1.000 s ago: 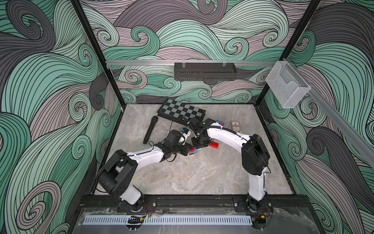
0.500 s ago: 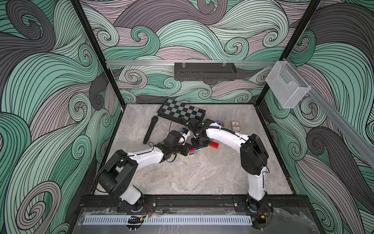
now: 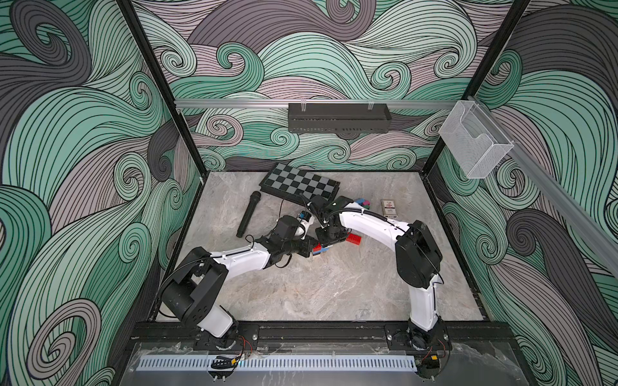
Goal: Assemble the letter p with lego
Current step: Assemble the lego brick with the lego brick.
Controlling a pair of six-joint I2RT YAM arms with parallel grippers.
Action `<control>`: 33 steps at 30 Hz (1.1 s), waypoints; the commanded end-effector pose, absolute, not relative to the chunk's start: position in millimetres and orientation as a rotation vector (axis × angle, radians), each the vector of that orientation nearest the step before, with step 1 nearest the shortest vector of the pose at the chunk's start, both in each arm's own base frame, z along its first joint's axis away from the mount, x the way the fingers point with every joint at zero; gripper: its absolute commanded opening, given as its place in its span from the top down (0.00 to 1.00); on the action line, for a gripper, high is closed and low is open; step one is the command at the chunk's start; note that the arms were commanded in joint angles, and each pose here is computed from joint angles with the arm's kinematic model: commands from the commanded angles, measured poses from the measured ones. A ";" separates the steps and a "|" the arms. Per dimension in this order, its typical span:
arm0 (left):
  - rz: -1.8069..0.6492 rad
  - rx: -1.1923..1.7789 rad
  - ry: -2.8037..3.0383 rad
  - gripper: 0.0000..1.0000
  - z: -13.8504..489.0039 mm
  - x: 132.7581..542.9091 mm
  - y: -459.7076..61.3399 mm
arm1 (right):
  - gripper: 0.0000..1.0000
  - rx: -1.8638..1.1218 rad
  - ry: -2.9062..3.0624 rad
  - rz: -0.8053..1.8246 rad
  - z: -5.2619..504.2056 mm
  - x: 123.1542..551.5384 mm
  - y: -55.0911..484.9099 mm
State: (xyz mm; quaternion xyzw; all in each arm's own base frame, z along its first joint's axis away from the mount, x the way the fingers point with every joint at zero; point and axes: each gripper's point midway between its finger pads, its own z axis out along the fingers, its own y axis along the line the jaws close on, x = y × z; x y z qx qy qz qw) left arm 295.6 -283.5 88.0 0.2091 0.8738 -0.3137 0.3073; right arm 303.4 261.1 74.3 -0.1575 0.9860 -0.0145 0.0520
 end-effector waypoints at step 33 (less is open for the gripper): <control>-0.671 0.553 2.652 1.00 16.5 252.7 -246.0 | 0.42 -0.451 2.899 0.057 143.0 293.6 241.3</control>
